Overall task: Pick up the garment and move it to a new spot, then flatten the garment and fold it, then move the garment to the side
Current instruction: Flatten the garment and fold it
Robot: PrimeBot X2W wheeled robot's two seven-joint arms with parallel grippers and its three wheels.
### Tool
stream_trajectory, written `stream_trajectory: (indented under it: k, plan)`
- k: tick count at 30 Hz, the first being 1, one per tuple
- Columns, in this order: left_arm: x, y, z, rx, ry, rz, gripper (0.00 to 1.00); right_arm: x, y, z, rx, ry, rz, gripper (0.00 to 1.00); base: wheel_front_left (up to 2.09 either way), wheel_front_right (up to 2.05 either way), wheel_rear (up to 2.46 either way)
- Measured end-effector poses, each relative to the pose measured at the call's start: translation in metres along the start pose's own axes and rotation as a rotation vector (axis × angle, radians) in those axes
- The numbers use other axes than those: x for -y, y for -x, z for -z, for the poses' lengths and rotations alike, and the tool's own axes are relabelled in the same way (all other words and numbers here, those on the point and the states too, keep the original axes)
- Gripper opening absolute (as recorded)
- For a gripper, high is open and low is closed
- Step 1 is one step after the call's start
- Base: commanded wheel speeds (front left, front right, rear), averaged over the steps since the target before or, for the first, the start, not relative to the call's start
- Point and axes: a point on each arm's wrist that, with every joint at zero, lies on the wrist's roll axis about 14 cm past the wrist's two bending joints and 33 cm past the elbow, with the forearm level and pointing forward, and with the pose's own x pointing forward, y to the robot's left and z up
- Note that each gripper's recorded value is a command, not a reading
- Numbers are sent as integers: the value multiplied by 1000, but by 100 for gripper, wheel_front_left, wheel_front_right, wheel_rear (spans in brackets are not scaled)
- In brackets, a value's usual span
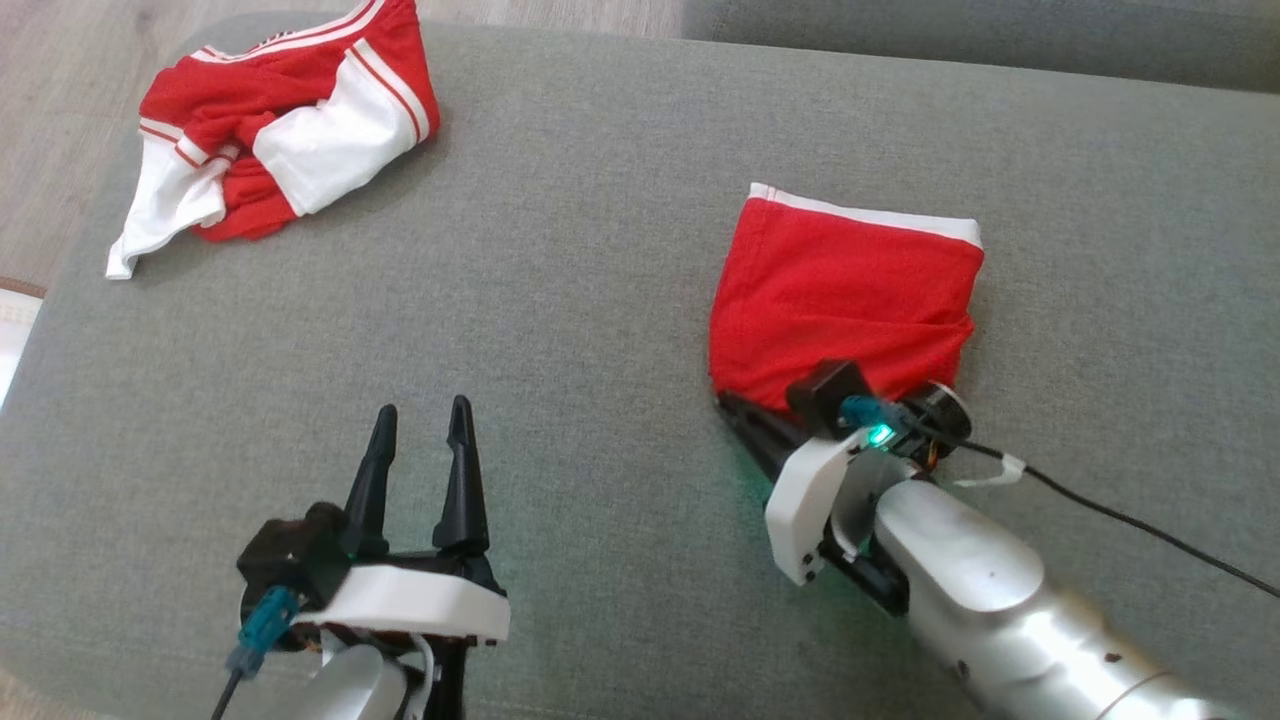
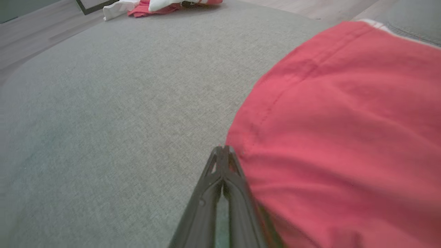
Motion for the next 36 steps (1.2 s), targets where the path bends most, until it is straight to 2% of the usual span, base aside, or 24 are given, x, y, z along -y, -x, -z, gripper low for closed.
stream_trajectory:
  k: [3,7,9,10,11,15,18,27,31,36]
  plan:
    - [2,-1,-1,3,0,7,100,-4,2,2,3,12,-10,0,0,0,0]
    - [6,-2,-4,13,-7,22,100,4,6,-21,100,12,14,0,0,0,0]
    - [8,-2,-7,21,-11,31,100,13,10,-36,162,-6,45,36,0,0,0]
    - [9,-2,-8,25,-14,34,100,18,14,-43,193,-21,63,60,0,0,0]
    - [9,-2,-10,30,-16,36,100,23,17,-49,218,-33,82,100,0,0,0]
    - [9,-1,-12,37,-42,49,100,41,30,-66,289,-66,147,100,0,0,0]
    - [13,0,-13,41,-56,66,100,65,55,-75,370,-123,250,100,0,0,0]
    - [23,14,-4,27,-68,103,100,100,135,-39,454,-222,528,100,0,0,0]
    - [26,23,3,17,-64,115,100,98,167,-17,468,-243,630,100,0,0,0]
    - [23,27,7,10,-69,110,100,87,192,0,465,-255,683,100,0,0,0]
